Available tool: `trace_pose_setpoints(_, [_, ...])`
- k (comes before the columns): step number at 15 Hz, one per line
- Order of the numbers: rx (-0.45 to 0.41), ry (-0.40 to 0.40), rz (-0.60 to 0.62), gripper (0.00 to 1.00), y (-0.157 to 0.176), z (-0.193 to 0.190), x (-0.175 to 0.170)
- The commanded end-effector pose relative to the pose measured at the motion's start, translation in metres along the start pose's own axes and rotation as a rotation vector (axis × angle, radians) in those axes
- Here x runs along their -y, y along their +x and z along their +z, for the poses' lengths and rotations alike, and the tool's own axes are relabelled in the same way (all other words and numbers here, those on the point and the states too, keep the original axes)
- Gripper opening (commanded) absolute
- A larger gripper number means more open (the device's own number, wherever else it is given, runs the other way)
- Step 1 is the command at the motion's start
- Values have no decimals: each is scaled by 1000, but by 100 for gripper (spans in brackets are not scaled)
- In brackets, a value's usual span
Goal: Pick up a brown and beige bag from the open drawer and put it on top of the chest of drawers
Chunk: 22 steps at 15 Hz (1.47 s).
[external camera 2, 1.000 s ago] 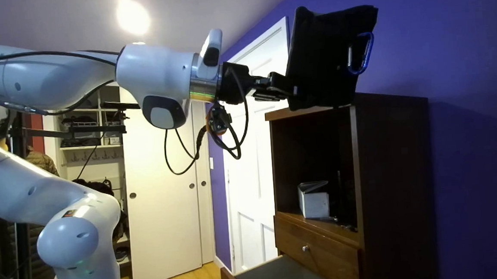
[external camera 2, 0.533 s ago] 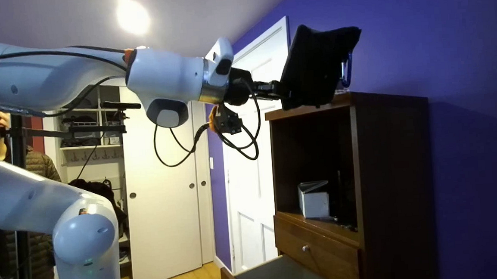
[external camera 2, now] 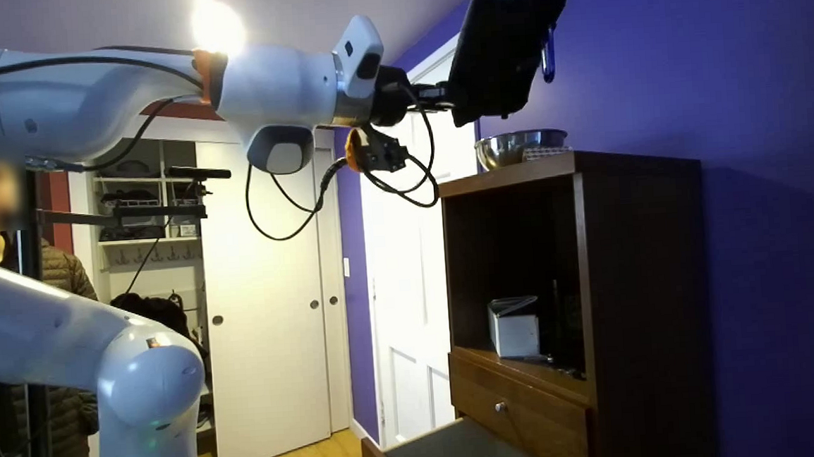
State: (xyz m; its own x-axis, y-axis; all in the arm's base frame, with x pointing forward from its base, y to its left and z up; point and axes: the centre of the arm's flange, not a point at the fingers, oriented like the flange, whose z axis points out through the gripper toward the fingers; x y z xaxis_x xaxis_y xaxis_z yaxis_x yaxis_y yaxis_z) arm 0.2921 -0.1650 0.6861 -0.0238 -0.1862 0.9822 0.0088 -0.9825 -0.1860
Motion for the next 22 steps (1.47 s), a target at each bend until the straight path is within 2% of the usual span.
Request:
trace_pose_setpoints(1, [10, -3, 1, 2, -2, 4, 0])
trace_pose_setpoints(3, [-38, -53, 34, 2, 5, 9, 12])
trace_pose_setpoints(6, [-38, -98, 71, 2, 21, 23, 29])
trace_pose_setpoints(10, [89, -111, 60, 2, 14, 58, 57])
trace_pose_setpoints(12, [149, -129, 95, 2, 8, 77, 60])
trace_pose_setpoints(16, [178, -197, 203, 2, 17, 102, 52])
trace_pose_setpoints(18, [218, -195, 232, 2, 23, 107, 52])
trace_pose_setpoints(22, [351, -169, 263, 2, 25, 116, 61])
